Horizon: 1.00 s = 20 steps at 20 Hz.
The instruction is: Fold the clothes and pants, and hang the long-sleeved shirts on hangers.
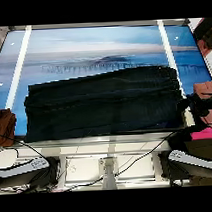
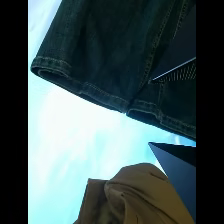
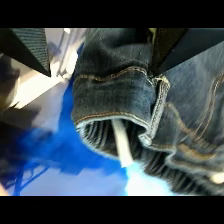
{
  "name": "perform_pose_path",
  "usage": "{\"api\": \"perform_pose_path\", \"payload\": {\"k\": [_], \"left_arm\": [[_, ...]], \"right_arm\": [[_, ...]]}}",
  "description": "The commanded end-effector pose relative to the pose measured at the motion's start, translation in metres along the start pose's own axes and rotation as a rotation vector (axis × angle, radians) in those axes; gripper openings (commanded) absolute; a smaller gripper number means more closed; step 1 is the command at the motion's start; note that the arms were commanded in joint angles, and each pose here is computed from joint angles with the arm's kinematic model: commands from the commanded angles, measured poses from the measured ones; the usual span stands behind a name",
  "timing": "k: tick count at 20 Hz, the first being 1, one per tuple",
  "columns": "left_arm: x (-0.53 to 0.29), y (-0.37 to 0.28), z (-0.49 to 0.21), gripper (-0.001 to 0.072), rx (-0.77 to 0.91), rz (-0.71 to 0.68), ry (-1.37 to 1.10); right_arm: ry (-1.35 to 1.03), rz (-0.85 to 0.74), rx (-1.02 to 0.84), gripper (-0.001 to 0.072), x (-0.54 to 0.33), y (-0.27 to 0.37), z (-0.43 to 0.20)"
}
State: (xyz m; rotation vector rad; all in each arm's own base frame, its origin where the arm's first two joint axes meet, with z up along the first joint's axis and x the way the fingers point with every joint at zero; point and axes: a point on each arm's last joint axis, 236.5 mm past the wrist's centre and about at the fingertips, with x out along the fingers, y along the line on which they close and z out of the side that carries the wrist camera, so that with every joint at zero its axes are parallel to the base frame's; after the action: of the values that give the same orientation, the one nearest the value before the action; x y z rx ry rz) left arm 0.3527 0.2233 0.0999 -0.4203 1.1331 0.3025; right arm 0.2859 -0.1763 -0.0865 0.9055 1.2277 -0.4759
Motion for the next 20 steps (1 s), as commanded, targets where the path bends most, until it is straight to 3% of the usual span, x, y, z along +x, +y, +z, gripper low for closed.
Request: {"api": "perform_pose_path", "payload": {"k": [1, 3, 5, 6, 11, 16, 19, 20], "left_arm": [[0.000, 0.000, 0.000, 0.0407, -0.001, 0.000, 0.001], [0.000, 0.000, 0.000, 0.0407, -0.001, 0.000, 0.001], [0.000, 0.000, 0.000, 0.0407, -0.001, 0.000, 0.001], [0.000, 0.000, 0.000, 0.0407, -0.001, -0.001, 0.001], [0.000, 0.000, 0.000, 0.0407, -0.001, -0.001, 0.001], [0.000, 0.000, 0.000, 0.0407, -0.001, -0.001, 0.001], [0.000, 0.001, 0.001, 0.0407, -0.001, 0.001, -0.007], [0.000, 0.001, 0.002, 0.0407, -0.001, 0.002, -0.007]], "right_arm": [[-0.068, -0.013, 0.078, 0.0678, 0.010, -0.008, 0.009], [-0.090, -0.017, 0.106, 0.0656, 0.012, -0.011, 0.012], [-0.111, -0.006, 0.178, 0.0361, 0.018, -0.013, 0.012], [-0.111, 0.003, 0.204, 0.0344, 0.021, -0.012, 0.010], [-0.070, 0.058, 0.281, 0.0344, 0.031, -0.004, -0.006], [-0.032, -0.027, 0.207, 0.0344, 0.032, -0.022, -0.018], [-0.022, 0.021, 0.245, 0.0359, 0.032, -0.011, -0.019], [-0.031, 0.047, 0.268, 0.0451, 0.031, -0.005, -0.015]]}}
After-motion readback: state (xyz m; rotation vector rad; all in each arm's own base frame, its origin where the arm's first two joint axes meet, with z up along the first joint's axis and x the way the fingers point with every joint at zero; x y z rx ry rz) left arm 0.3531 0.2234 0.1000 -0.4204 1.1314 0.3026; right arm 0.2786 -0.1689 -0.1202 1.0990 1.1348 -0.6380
